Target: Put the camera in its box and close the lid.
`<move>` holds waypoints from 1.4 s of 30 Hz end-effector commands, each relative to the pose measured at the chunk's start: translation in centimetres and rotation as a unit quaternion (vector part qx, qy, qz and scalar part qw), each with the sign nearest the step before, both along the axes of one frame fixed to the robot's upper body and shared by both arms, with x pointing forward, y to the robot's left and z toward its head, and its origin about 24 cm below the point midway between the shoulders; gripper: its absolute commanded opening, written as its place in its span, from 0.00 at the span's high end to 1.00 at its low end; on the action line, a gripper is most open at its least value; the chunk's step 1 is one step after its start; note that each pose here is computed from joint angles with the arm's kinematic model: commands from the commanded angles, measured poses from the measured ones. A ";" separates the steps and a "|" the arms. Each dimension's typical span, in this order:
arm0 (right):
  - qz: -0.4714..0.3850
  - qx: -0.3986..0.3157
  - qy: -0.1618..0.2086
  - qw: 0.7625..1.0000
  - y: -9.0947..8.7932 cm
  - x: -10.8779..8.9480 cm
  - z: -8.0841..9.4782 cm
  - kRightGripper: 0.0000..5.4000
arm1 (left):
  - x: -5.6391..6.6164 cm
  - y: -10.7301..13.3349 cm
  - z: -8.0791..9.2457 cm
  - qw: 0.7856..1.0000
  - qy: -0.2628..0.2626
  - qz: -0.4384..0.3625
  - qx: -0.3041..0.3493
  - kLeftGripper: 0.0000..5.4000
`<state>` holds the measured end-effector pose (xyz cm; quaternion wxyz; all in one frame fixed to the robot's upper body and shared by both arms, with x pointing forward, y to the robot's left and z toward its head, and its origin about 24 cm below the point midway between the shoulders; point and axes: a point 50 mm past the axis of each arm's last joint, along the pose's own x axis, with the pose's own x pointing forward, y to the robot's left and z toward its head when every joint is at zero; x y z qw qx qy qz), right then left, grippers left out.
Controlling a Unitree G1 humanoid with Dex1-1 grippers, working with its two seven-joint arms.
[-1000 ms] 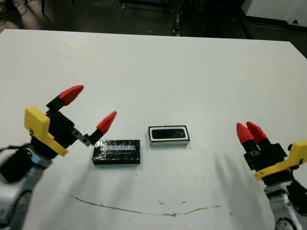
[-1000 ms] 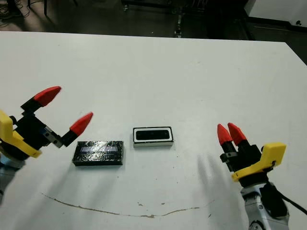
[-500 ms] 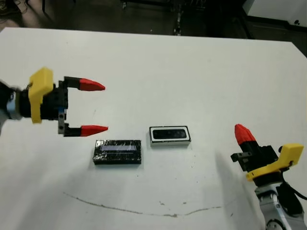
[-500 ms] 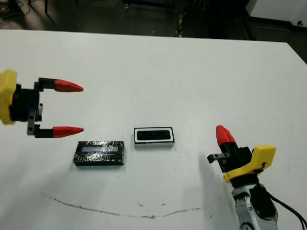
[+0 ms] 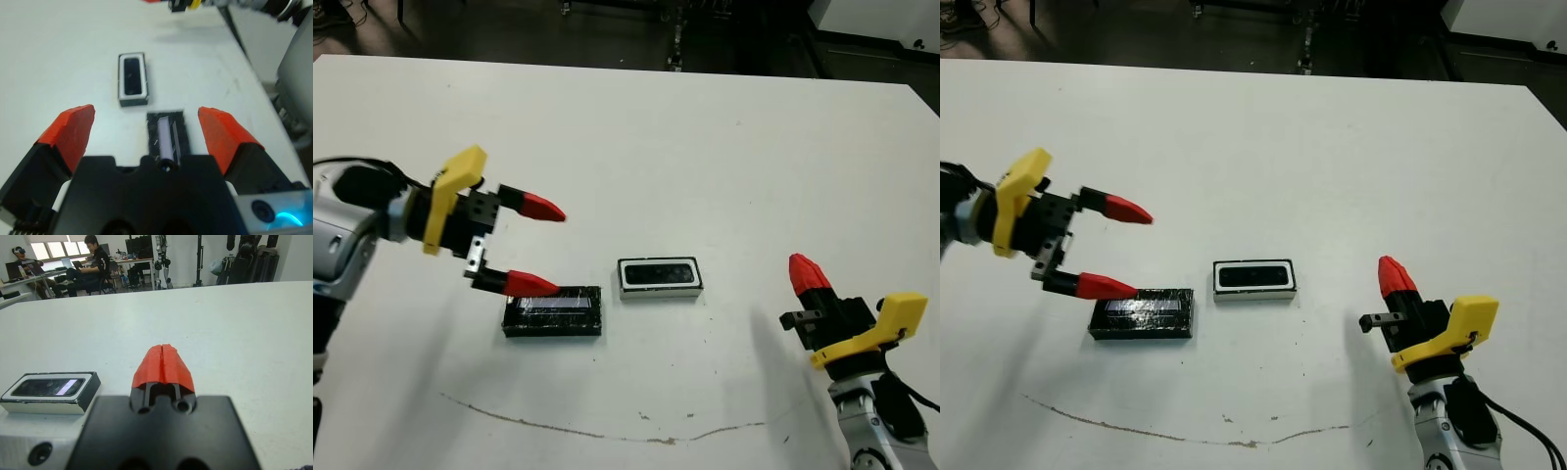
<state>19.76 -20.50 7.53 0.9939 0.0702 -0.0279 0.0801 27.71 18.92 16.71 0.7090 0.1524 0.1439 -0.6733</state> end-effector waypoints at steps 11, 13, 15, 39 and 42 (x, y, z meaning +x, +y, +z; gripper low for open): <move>0.004 0.006 -0.001 1.000 -0.2 -0.1 0.0 1.00 | -0.7 -0.2 -1.9 0.999 0.017 0.029 -0.008 0.00; 0.004 0.005 -0.003 1.000 -0.3 -0.1 0.0 1.00 | -0.7 -0.2 -2.0 1.000 0.013 0.026 -0.008 0.00; 0.004 0.002 -0.002 1.000 -0.3 -0.1 0.0 1.00 | -0.7 -0.2 -2.1 1.000 0.011 0.025 0.000 0.00; 0.001 -0.003 -0.002 1.000 -0.4 0.0 0.1 1.00 | -0.5 -0.5 -4.5 0.997 0.027 0.025 0.067 0.00; 0.002 -0.001 0.000 1.000 -0.4 0.0 0.1 1.00 | -0.5 -0.5 -4.7 0.996 0.024 0.033 0.075 0.00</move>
